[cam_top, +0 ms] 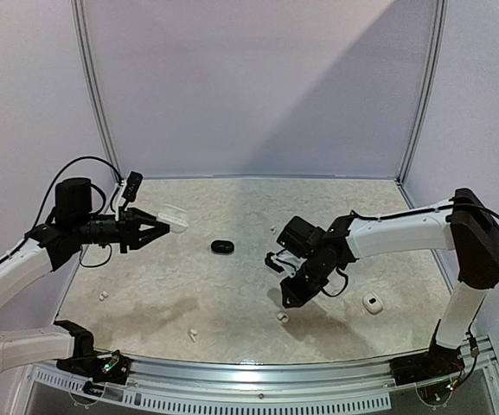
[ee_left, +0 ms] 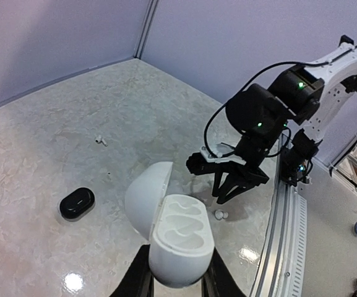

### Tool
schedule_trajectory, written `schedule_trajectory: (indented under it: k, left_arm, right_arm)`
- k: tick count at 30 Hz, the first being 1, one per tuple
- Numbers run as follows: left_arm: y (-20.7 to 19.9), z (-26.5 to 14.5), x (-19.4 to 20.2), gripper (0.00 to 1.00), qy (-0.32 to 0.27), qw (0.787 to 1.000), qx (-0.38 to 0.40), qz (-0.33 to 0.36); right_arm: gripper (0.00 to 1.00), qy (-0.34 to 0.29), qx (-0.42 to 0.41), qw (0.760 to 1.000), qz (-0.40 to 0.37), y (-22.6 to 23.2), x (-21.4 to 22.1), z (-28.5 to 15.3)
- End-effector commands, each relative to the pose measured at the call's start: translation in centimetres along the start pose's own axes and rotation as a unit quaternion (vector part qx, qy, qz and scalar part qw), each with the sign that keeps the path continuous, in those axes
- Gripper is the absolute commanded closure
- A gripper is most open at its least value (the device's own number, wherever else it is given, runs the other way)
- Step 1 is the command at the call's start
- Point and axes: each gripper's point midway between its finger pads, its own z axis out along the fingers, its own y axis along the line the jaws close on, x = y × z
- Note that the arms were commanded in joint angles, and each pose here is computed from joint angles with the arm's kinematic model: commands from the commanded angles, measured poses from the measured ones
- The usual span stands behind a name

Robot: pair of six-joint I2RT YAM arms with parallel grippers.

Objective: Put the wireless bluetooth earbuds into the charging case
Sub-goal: Pick up the right earbud from the center of the board.

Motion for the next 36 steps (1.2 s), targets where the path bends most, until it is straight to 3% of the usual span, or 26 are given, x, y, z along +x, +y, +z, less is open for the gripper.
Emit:
schedule_trajectory:
  k: [1, 8, 17, 29, 36]
  left_arm:
    - [-2.4, 0.0, 0.5, 1.0, 0.002, 0.998, 0.057, 0.039]
    - [-7.1, -1.3, 1.7, 1.0, -0.015, 0.972, 0.169, 0.166]
    - [-11.5, -2.6, 4.9, 1.0, 0.005, 0.923, 0.297, 0.245]
    - [-12.5, -2.6, 5.7, 1.0, 0.027, 0.921, 0.314, 0.23]
    - [-12.5, -2.4, 5.9, 1.0, 0.035, 0.922, 0.31, 0.231]
  right_arm:
    - [0.79, 0.032, -0.012, 0.999, -0.04, 0.2, 1.5, 1.0]
    - [0.77, 0.023, -0.021, 0.998, -0.047, 0.5, 1.3, 0.8]
    - [0.77, 0.039, -0.025, 0.997, -0.061, 0.8, 1.5, 0.4]
    - [0.76, 0.004, -0.056, 0.994, -0.093, 2.0, 0.2, -0.1]
    - [0.78, 0.018, -0.058, 0.994, -0.092, 1.7, 0.9, 1.0]
